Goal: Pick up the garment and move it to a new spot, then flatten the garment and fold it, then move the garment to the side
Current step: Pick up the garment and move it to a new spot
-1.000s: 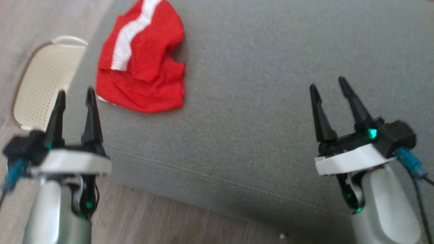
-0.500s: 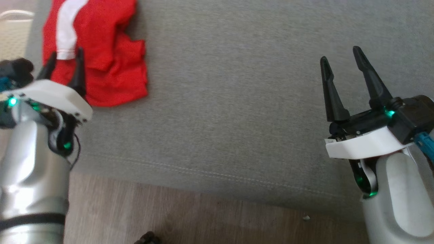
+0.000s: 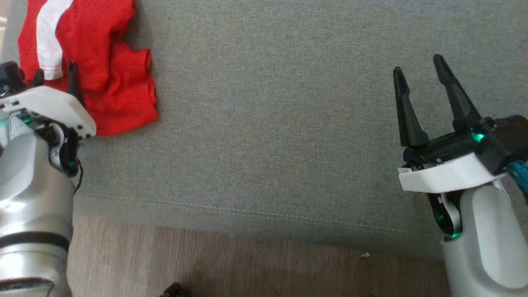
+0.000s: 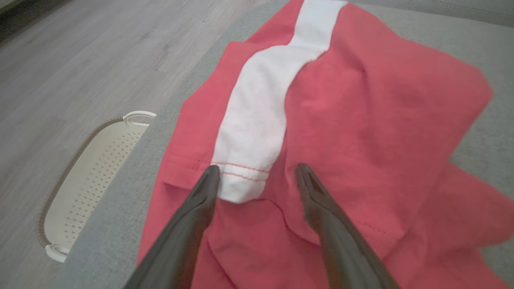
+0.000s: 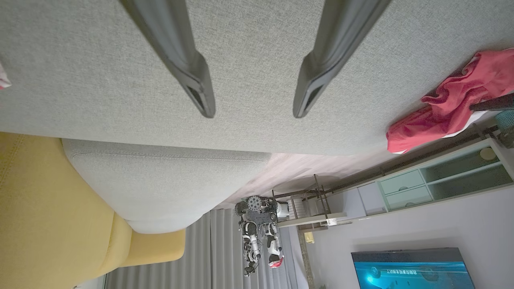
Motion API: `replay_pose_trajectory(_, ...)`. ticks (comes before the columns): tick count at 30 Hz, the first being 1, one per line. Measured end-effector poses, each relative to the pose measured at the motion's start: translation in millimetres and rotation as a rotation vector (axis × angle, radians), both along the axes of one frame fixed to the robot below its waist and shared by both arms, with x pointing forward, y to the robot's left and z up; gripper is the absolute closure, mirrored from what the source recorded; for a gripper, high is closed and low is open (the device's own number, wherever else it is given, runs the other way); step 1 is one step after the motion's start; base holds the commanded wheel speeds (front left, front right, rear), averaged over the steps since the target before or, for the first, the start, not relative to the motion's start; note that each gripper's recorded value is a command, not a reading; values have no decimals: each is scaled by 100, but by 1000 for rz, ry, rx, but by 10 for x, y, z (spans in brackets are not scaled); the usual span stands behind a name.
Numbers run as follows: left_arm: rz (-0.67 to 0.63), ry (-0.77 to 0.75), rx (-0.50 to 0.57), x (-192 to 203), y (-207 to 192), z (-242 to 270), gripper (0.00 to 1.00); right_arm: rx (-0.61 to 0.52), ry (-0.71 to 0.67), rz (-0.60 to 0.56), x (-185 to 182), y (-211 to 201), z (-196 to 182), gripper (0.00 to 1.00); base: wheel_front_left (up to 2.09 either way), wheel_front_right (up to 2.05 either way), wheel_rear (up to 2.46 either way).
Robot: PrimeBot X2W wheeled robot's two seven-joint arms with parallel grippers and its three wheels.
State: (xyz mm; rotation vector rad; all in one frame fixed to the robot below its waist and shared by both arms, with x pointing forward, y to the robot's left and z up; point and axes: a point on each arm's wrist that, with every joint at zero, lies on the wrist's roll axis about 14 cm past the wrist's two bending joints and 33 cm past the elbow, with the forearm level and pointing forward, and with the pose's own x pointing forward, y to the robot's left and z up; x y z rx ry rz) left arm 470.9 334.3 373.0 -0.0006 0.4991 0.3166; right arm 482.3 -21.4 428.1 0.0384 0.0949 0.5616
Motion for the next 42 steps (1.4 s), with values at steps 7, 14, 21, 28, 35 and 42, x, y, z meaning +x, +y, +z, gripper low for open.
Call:
replay_pose_trajectory(7, 7, -3, -19, 47, 21, -16, 100, -1, 3, -3, 20, -7, -13, 0, 0, 0, 0)
replay_pose_trajectory(14, 32, -174, -21, 221, 112, 359, 100, 0, -20, -12, 23, -29, 80, 0, 0, 0, 0)
replay_pose_trajectory(21, -31, -523, -56, 550, -7, 1415, 100, 25, -68, -36, -49, -48, 301, 0, 0, 0, 0)
replay_pose_trajectory(28, -290, -816, -89, 628, -779, 2525, 100, 68, -109, -67, -167, -92, 543, 0, 0, 0, 0)
replay_pose_trajectory(35, -505, -869, -180, 690, -1676, 3016, 100, 82, -112, -152, -232, -399, 584, 0, 0, 0, 0)
replay_pose_trajectory(42, -681, -784, -174, 952, -2540, 2937, 100, 133, -133, -263, -176, -813, 723, 0, 0, 0, 0)
